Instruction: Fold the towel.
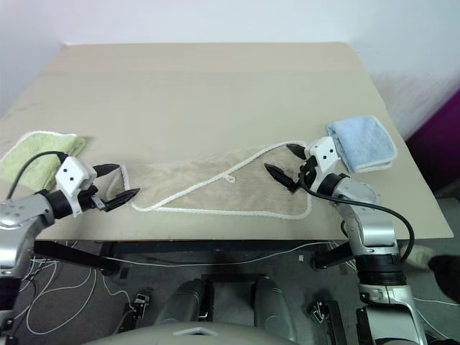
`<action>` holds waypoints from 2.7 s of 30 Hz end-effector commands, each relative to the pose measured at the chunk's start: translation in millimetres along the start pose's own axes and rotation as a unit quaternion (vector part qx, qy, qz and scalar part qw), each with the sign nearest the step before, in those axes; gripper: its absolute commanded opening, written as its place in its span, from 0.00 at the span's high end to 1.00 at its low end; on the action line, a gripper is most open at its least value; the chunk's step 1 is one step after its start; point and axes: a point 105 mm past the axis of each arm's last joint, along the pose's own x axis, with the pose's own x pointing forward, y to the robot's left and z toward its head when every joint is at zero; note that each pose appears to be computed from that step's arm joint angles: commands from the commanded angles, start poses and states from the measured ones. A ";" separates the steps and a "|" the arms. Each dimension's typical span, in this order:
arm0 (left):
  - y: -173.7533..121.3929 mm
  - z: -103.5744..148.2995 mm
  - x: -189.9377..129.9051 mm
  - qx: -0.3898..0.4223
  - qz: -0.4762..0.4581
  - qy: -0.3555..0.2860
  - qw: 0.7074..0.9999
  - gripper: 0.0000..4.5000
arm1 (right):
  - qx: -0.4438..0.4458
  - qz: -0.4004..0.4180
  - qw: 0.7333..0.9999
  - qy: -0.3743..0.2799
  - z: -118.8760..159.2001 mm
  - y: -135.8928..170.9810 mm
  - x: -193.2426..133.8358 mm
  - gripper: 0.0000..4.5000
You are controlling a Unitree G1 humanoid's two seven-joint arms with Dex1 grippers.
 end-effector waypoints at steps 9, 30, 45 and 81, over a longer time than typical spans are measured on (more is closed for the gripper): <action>-29.7 21.5 0.1 0.193 -0.225 0.024 0.955 0.00 | 0.001 -0.011 1.000 -0.020 -0.6 9.6 0.6 0.01; -36.9 -2.6 20.5 0.329 -0.215 0.050 0.918 0.34 | 0.008 -0.009 1.000 -0.021 -0.4 17.5 1.3 0.00; -34.4 -1.4 20.8 0.313 -0.204 0.037 0.927 0.74 | 0.010 -0.006 1.000 -0.025 1.3 18.2 2.0 0.00; 8.5 9.4 -4.9 0.110 -0.041 -0.018 0.993 0.99 | -0.347 -0.002 0.924 0.160 5.7 -86.3 -1.7 0.00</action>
